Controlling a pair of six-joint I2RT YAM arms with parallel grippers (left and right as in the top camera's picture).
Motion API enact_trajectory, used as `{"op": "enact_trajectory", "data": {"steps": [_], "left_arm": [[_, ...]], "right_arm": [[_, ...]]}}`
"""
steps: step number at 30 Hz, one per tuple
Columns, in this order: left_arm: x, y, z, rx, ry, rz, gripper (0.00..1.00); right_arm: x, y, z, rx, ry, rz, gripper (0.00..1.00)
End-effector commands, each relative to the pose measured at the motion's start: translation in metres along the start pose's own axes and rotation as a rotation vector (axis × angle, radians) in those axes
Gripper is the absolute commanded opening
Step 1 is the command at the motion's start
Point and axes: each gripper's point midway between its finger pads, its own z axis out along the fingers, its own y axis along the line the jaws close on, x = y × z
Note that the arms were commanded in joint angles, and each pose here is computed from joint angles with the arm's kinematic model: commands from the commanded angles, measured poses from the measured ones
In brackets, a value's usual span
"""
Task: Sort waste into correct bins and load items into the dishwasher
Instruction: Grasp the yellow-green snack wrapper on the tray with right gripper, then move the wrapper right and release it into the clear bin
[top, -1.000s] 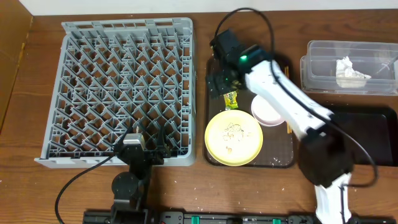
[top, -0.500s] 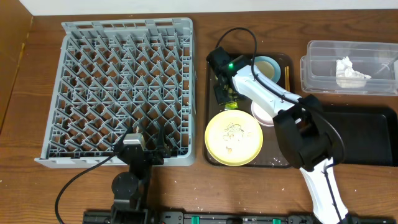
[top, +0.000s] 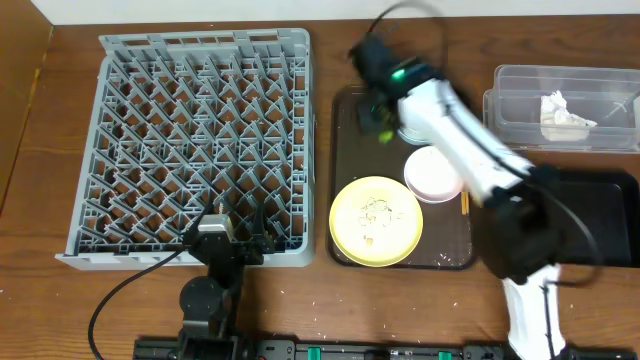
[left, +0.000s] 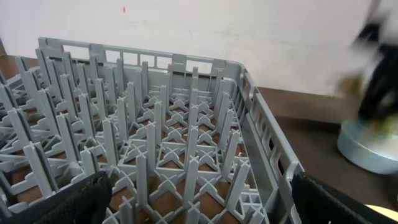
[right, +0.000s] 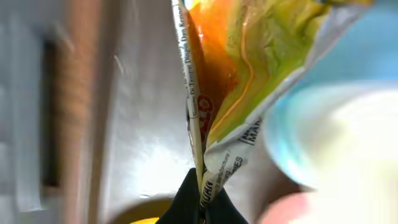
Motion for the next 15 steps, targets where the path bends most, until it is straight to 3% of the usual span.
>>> {"op": "enact_trajectory", "data": {"steps": [1,6,11,15], "left_arm": [[0.017,0.003,0.001,-0.016,0.047,0.008,0.94],[0.017,0.003,0.001,-0.016,0.047,0.008,0.94],[0.017,0.003,0.001,-0.016,0.047,0.008,0.94],[0.017,0.003,0.001,-0.016,0.047,0.008,0.94]], "right_arm": [[-0.053,-0.046,-0.091,-0.03,-0.212,0.216,0.02],[-0.058,-0.141,-0.111,0.041,-0.222,0.573,0.02],[-0.026,-0.245,-0.098,0.161,-0.147,0.981,0.02],[-0.013,-0.292,-0.089,0.199,-0.145,1.146,0.01]]}}
